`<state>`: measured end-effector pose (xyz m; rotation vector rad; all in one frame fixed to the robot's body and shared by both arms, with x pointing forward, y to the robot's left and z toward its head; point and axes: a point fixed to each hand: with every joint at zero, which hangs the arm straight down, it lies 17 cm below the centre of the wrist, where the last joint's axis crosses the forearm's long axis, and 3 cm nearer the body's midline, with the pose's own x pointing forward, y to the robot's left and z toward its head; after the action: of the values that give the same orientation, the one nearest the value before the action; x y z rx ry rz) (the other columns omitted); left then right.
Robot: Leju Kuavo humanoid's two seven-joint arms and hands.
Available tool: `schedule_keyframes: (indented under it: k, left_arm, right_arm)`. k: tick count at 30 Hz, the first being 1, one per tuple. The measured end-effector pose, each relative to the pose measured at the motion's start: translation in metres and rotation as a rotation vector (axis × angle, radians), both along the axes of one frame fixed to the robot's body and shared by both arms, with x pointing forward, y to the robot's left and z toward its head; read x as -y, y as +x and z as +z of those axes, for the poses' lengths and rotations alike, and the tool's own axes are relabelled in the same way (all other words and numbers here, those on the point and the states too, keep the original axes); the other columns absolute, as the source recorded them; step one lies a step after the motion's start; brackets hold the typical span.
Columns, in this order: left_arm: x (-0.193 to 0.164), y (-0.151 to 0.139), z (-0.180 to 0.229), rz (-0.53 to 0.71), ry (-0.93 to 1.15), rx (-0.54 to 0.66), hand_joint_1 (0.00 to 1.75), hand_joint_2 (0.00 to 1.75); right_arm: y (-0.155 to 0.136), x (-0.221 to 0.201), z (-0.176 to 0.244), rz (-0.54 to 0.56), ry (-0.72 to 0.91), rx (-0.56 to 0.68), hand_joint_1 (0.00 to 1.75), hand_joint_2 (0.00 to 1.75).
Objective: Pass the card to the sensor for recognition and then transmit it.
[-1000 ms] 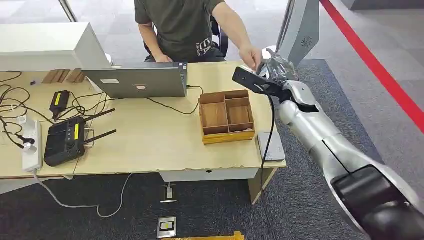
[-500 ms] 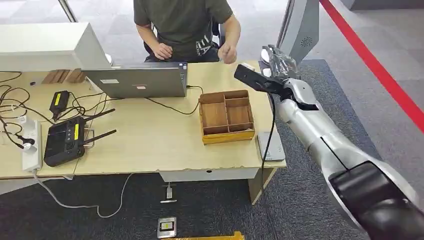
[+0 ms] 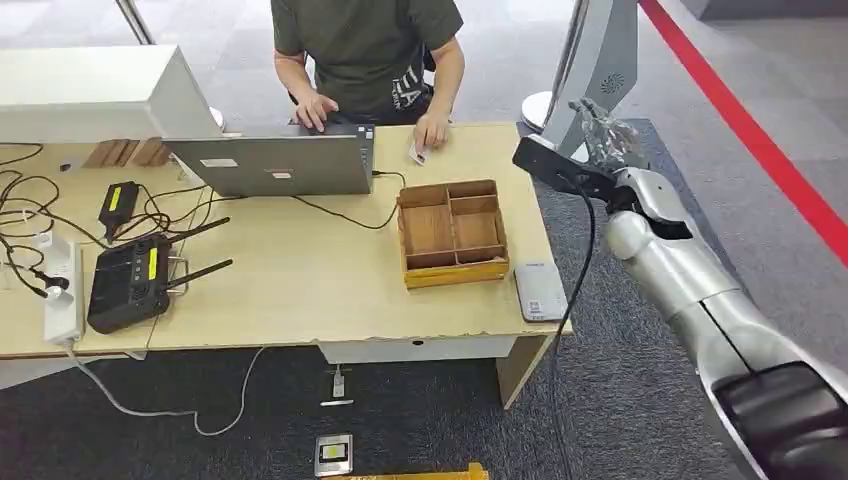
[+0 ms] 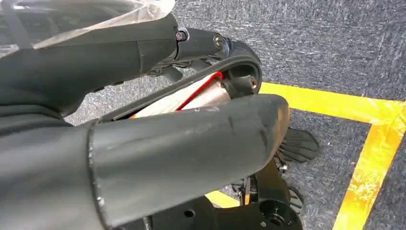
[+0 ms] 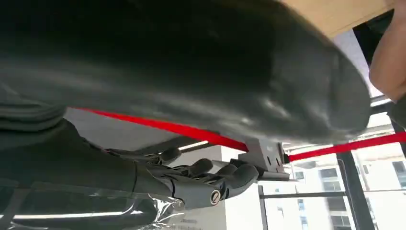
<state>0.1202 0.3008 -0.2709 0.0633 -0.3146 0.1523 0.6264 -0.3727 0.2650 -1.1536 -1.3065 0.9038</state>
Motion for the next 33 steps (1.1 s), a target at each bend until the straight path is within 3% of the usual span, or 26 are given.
schedule_keyframes:
  k: [5,12,20,33]
  left_arm:
    - [0.001,-0.003,-0.001,0.019,-0.006,-0.02,0.0,0.0]
    - [-0.007,-0.006,-0.002,0.078,0.018,-0.03,0.0,0.0]
    - [-0.013,-0.007,-0.003,0.182,0.037,-0.041,0.0,0.0]
    - [-0.015,-0.002,-0.002,0.248,0.042,-0.027,0.0,0.0]
  right_arm:
    - [-0.018,-0.003,-0.005,0.059,0.005,-0.023,0.0,0.0]
    - [-0.102,0.005,-0.044,0.117,0.029,-0.097,0.0,0.0]
    - [-0.174,0.008,0.004,0.158,0.157,0.072,0.0,0.0]
    - [-0.235,0.021,0.02,0.125,0.116,0.18,0.0,0.0]
